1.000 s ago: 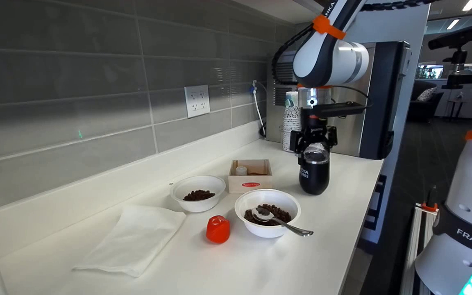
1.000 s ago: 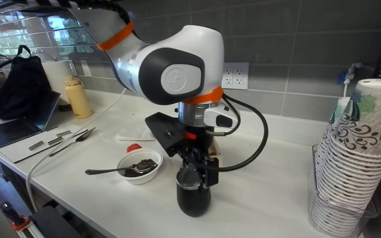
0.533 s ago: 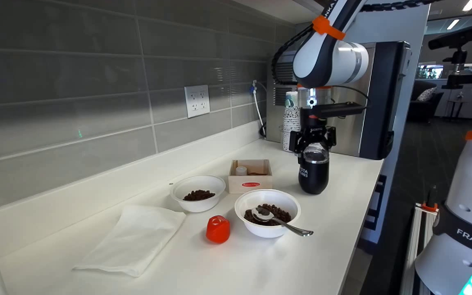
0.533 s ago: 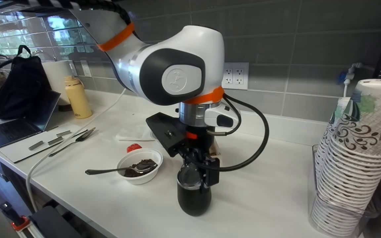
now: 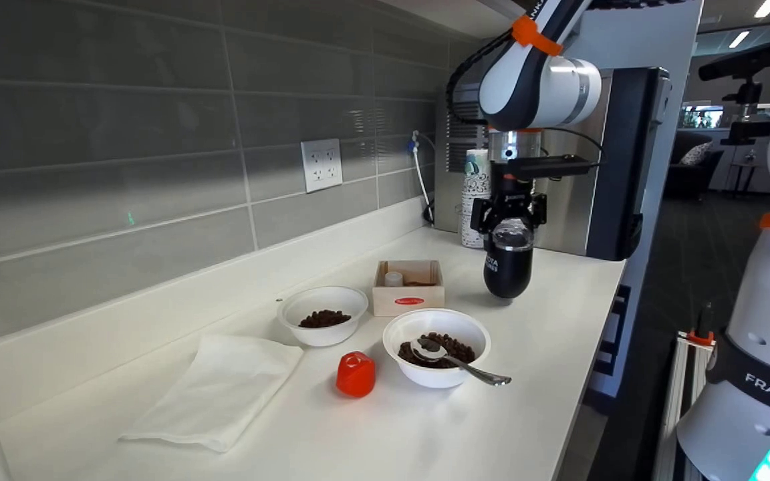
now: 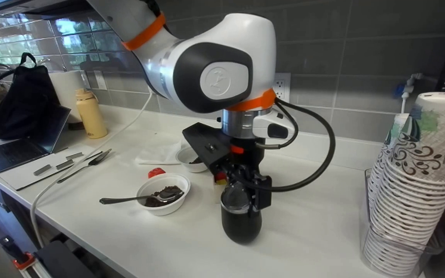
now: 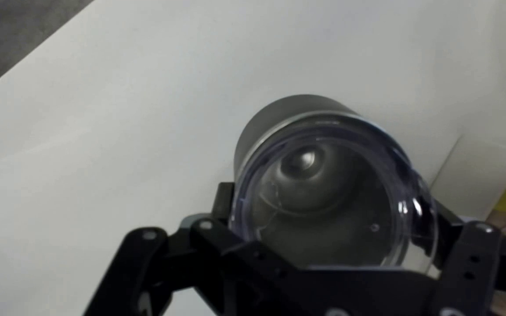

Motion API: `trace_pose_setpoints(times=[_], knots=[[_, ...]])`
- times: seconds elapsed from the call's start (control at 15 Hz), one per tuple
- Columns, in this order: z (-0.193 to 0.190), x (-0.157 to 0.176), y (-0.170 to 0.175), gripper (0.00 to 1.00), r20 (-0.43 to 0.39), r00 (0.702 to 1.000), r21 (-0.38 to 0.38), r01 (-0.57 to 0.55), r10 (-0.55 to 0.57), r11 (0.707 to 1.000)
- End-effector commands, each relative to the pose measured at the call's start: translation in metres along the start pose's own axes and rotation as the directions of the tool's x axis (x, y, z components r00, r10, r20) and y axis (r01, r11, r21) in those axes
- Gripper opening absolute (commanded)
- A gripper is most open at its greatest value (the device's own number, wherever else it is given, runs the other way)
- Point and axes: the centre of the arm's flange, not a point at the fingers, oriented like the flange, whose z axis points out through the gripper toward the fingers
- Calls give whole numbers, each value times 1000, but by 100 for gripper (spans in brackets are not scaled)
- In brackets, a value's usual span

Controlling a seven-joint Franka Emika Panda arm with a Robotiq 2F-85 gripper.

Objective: Put the lid on the black cup, then move the cup backwards

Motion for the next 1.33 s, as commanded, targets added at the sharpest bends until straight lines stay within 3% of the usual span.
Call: trace_pose_setpoints(times=[0.0,0.4,0.8,1.27], knots=[[-32,29,7,68,-36,999,-5,-13,13,1000],[-40,73,9,68,-49,995,-1,84,-84,996],[-43,114,4,68,-5,981,-6,192,-192,981],[-29,146,-24,68,68,934,-6,352,-351,936]])
